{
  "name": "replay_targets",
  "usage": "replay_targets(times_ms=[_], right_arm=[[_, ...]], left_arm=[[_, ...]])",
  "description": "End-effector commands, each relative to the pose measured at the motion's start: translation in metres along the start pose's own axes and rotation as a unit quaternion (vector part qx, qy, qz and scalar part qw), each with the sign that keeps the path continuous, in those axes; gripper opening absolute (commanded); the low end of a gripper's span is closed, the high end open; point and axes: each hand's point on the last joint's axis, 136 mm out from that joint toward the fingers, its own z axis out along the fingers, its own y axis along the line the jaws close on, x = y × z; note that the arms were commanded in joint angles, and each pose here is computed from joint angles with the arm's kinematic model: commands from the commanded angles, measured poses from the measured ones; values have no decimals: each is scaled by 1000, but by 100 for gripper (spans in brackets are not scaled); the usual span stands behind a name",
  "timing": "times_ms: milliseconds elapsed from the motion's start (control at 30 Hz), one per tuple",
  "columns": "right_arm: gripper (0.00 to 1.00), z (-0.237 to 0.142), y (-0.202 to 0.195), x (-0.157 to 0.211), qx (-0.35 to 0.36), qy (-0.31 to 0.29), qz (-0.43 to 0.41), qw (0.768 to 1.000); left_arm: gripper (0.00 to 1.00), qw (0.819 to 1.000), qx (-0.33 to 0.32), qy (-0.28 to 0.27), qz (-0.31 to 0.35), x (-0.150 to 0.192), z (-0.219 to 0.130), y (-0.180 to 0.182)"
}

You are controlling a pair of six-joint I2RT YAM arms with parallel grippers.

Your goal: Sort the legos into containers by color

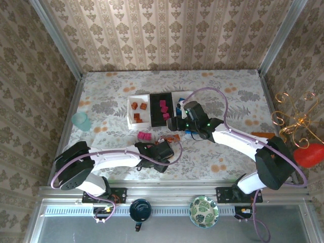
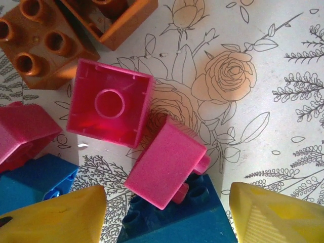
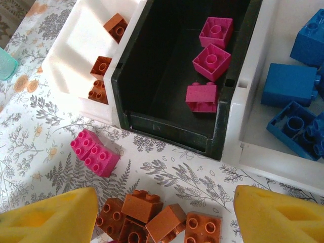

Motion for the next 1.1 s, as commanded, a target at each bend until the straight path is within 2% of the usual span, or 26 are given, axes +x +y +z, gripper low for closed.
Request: replay_targets(times_ms=[0,567,900,1067], right_arm=[[73,-9,-3,-9,6,-20,4,1000],[73,-4,-10,-6,18,-10,11,1000],[73,-12,-15,-10,24,-18,20,999],[73,-32,-33,-8,52,-39,45,997]], left_arm=[[65,1000,-15,8,2,6,5,4],[47,999,-27,27,-5,27,7,16],[46,1000,-20,-6,-12,11,-14,15],[46,999,-15,-30,-12,-7,-29,15]])
